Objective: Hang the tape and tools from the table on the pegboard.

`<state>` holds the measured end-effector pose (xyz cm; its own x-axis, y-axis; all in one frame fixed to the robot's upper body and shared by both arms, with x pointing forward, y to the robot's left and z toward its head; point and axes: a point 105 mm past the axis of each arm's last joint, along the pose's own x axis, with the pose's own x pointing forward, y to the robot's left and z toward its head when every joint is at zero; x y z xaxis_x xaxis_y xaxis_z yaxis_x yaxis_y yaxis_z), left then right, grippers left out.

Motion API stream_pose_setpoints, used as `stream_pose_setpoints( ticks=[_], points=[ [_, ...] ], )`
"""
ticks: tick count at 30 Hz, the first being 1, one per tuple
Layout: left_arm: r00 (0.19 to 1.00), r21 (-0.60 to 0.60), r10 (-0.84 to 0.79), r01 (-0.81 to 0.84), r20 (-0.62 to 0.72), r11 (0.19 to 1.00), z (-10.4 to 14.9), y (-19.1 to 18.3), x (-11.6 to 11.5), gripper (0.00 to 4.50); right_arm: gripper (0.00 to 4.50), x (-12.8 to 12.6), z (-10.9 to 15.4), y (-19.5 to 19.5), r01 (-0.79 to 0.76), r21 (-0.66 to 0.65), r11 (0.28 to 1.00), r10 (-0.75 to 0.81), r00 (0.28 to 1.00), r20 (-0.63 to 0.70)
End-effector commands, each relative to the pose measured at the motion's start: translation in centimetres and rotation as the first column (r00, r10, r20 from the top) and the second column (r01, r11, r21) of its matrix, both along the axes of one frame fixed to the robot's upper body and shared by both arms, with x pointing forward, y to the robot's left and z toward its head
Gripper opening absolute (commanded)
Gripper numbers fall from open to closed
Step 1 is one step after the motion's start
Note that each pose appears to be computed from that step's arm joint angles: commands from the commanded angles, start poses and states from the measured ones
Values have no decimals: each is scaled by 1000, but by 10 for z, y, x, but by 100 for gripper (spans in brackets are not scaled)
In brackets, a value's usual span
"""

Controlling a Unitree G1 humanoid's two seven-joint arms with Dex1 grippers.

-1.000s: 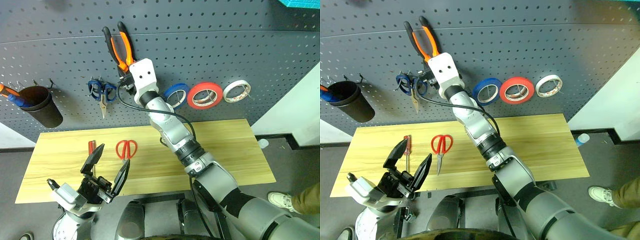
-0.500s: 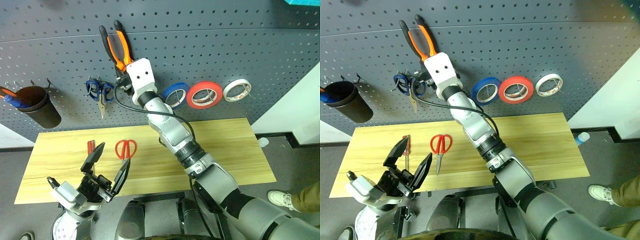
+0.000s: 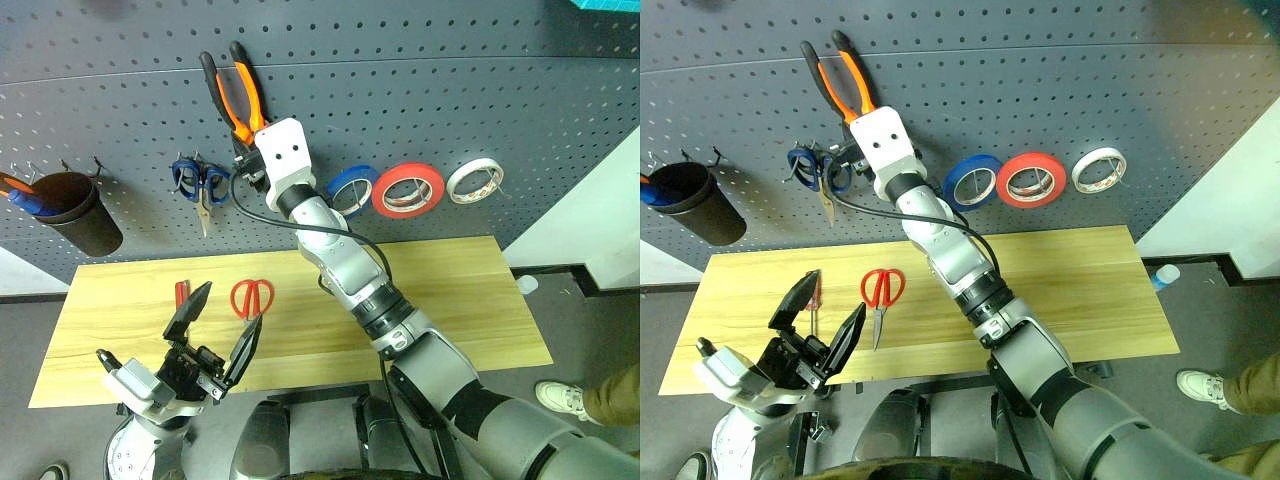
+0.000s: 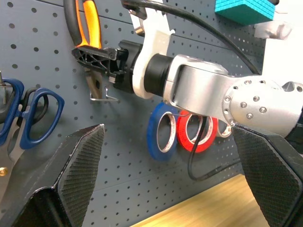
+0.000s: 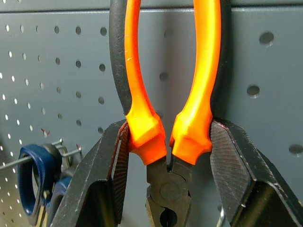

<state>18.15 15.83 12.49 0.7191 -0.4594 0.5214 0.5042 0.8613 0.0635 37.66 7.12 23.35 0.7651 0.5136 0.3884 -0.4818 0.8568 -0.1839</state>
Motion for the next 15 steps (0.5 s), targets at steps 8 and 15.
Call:
stream_pose_setpoints(
  ticks=[8, 15],
  points=[
    [1000, 1, 3, -3, 21, 1000, 4, 2, -1, 450, 210, -24, -27, 10, -30, 113, 993, 42, 993, -107],
    [1000, 2, 3, -3, 22, 1000, 4, 2, -2, 450, 282, -23, -25, 8, -33, 141, 989, 52, 990, -130]
  ],
)
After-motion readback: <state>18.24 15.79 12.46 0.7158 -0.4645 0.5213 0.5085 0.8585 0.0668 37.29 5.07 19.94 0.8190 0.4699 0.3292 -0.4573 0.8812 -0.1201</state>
